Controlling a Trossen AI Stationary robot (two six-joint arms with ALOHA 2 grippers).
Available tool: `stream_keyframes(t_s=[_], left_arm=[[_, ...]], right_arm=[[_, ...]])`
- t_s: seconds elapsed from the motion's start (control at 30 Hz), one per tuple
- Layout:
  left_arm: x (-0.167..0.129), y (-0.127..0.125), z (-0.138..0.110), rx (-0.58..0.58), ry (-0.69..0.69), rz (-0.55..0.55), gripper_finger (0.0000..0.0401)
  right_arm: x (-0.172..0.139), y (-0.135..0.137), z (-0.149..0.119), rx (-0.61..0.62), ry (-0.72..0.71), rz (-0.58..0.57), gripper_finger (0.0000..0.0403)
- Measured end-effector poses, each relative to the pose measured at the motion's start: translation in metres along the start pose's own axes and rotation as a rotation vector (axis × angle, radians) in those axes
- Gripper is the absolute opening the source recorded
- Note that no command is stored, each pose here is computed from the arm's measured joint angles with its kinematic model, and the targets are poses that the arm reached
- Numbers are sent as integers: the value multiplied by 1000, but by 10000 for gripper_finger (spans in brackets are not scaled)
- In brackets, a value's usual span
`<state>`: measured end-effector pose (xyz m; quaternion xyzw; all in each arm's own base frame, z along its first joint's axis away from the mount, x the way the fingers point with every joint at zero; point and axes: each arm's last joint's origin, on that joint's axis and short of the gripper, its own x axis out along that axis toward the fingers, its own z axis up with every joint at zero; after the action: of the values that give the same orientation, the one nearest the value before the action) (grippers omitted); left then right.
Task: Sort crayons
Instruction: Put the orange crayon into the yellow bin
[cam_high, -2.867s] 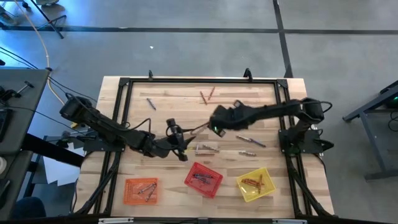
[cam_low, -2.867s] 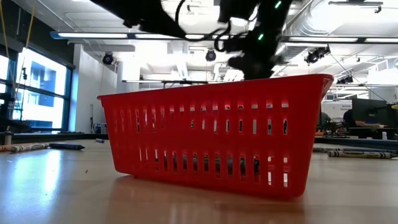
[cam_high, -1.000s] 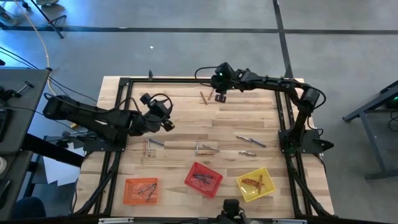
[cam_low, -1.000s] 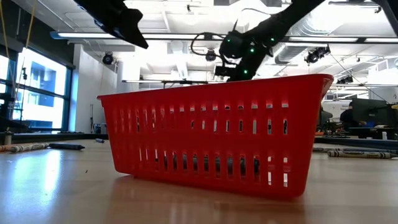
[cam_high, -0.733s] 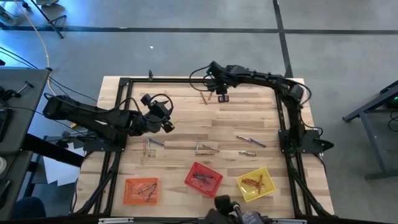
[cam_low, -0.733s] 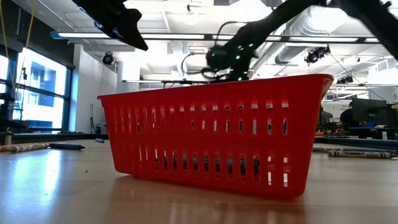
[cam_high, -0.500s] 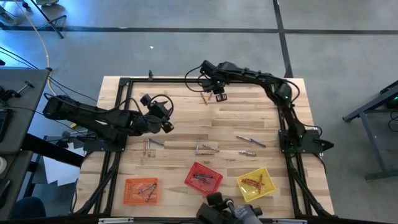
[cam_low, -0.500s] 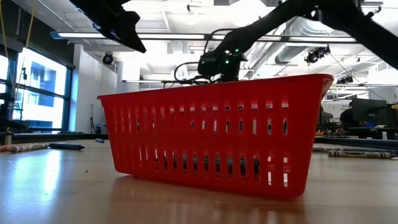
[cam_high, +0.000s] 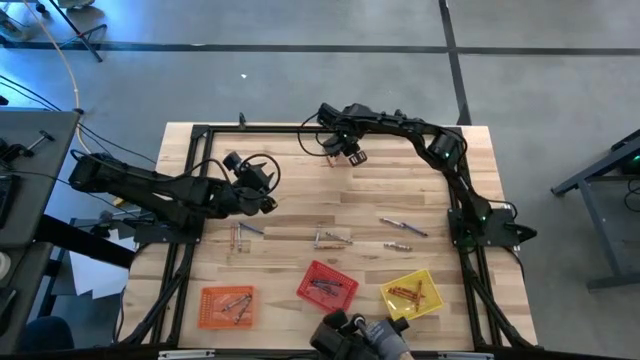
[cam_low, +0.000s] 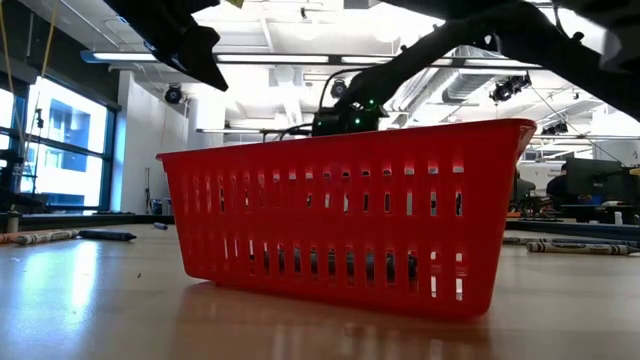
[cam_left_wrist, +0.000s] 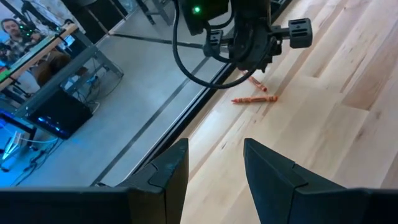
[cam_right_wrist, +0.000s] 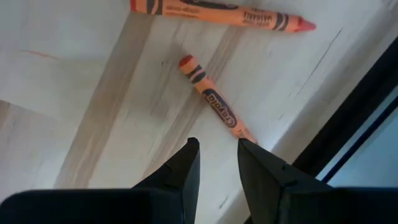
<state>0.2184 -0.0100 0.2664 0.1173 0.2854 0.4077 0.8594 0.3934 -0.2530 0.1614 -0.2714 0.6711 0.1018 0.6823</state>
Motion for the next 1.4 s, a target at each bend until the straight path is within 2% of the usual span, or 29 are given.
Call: stream_keyframes(t_s=[0.23,0.57,0.93,1.13,1.27,1.4], left_arm=[[0,0,0,0,-2,12,140],[0,0,0,-7,-3,14,140],[0,0,0,-8,-3,14,140],[0,0,0,-8,-3,14,140],[0,0,0,-9,-3,14,140],[0,0,0,-9,-3,14,140]], right_arm=[[0,-1,1,-60,-2,-16,101],[0,-1,1,-227,-1,-18,101],[23,-1,8,-246,36,-28,101],[23,0,10,-263,32,-26,101],[23,4,12,-275,45,-1,83],[23,8,15,-247,58,19,35]])
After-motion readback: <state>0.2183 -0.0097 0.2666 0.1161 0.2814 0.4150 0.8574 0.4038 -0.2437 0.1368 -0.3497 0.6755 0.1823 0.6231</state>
